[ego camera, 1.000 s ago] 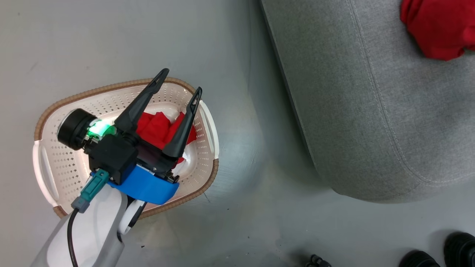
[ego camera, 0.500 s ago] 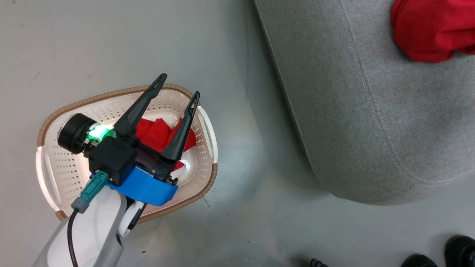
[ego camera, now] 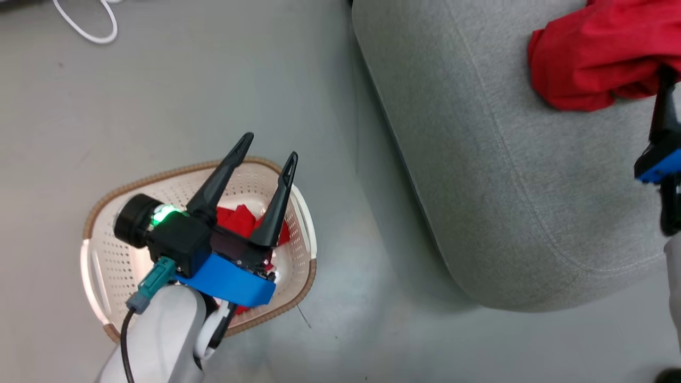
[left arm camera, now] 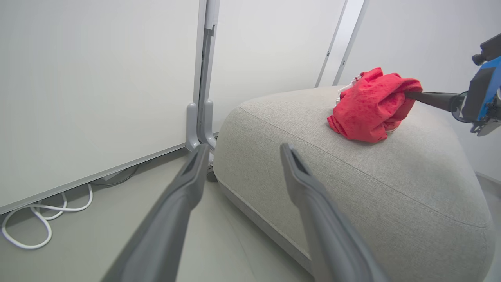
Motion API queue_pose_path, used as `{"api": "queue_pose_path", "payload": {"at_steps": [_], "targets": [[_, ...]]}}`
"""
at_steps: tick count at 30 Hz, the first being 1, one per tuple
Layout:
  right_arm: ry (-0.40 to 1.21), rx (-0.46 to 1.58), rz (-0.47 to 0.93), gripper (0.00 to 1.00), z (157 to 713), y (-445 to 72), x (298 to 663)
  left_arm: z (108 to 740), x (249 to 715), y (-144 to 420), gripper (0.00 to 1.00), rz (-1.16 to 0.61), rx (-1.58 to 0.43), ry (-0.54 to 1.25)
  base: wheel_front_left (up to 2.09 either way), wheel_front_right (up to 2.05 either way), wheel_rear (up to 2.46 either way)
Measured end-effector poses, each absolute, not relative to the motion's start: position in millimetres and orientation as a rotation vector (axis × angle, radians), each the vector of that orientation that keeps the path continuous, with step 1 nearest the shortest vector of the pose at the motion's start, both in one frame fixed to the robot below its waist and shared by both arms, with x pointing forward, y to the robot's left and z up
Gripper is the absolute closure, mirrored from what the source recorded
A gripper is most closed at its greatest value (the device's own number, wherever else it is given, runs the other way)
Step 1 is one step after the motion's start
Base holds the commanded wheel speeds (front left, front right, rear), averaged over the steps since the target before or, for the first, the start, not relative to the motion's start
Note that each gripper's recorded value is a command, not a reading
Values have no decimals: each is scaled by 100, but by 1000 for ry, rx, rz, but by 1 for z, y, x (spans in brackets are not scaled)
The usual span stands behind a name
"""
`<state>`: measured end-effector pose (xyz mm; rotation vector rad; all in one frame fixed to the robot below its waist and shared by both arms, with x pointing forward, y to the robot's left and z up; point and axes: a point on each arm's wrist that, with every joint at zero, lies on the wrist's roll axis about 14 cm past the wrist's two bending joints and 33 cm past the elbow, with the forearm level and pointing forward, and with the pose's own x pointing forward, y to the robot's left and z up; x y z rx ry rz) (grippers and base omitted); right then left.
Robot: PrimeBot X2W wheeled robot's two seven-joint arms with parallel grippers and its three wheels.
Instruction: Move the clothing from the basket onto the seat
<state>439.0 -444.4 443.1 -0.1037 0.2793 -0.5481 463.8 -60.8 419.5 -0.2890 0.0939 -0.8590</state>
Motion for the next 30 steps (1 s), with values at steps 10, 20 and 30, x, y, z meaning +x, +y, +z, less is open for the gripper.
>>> {"api": "queue_pose_path", "payload": {"at_steps": [10, 20, 30], "targets": [[205, -72, -463, 0, 462, -410, 416, 453, 446, -41, 0, -757, -304, 70, 0, 0, 0], [73, -43, -313, 0, 485, -349, 412, 473, 427, 0, 0, -608, -302, 49, 0, 0, 0], [27, 3, -137, 0, 494, -269, 410, 481, 411, 66, 0, -409, -272, 29, 0, 0, 0]]}}
